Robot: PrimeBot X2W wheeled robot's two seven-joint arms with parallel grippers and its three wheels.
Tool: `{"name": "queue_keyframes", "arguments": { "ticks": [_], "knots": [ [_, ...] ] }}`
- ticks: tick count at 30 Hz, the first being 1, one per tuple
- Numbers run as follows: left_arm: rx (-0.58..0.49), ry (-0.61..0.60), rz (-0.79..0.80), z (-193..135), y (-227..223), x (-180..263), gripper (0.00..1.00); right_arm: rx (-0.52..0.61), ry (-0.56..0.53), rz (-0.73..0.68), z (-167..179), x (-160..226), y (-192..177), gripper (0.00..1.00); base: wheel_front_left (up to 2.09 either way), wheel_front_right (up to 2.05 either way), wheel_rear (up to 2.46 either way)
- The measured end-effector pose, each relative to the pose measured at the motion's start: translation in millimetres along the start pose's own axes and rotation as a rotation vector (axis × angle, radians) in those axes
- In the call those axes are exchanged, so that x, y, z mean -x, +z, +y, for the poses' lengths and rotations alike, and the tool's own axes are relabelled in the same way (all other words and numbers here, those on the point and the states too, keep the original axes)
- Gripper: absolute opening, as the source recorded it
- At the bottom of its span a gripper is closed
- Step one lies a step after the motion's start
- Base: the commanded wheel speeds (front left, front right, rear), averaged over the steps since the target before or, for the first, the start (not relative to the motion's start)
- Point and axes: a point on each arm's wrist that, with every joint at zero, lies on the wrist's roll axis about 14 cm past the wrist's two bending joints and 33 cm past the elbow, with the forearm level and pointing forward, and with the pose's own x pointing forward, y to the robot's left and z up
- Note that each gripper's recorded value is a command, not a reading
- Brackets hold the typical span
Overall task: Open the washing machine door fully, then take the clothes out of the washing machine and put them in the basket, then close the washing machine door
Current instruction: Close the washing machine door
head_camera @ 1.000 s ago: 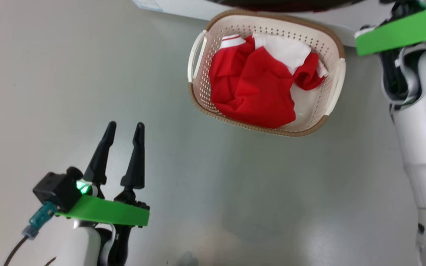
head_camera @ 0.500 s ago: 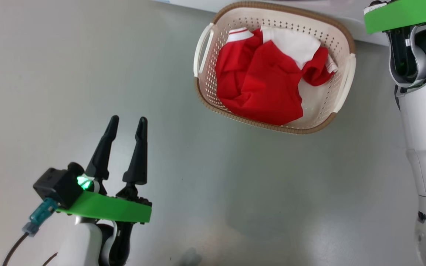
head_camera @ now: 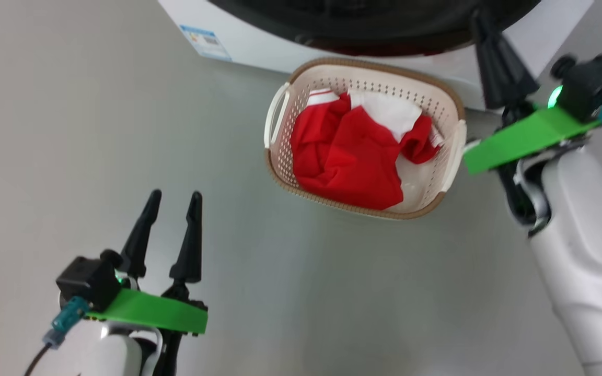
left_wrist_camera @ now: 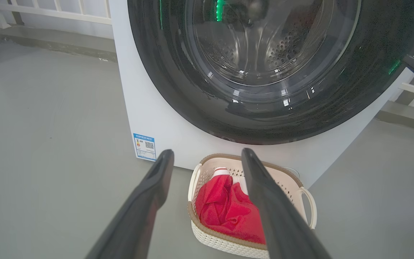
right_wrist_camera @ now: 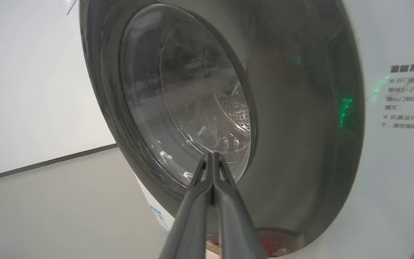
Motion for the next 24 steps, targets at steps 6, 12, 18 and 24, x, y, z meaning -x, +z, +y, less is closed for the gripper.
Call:
{"name": "queue_keyframes", "arguments": {
  "ticks": [6, 12, 18, 24],
  "knots": [
    [-0.017, -0.017, 0.010, -5, -1, 16, 1.00, 0.003, 0.012, 0.056, 14, 36, -4, 0.32, 0.00, 0.00, 0.00],
    [-0.025, -0.035, -0.010, -6, 8, 32, 1.00, -0.021, -0.032, 0.095, 18, 82, -4, 1.00, 0.00, 0.00, 0.00],
    [-0.030, -0.046, -0.022, -4, 12, 45, 1.00, -0.025, -0.103, 0.101, 11, 120, 2, 1.00, 0.00, 0.00, 0.00],
    [-0.042, -0.074, -0.026, -8, 13, 54, 1.00, -0.032, -0.203, 0.102, -2, 163, 8, 1.00, 0.00, 0.00, 0.00]
  ]
}}
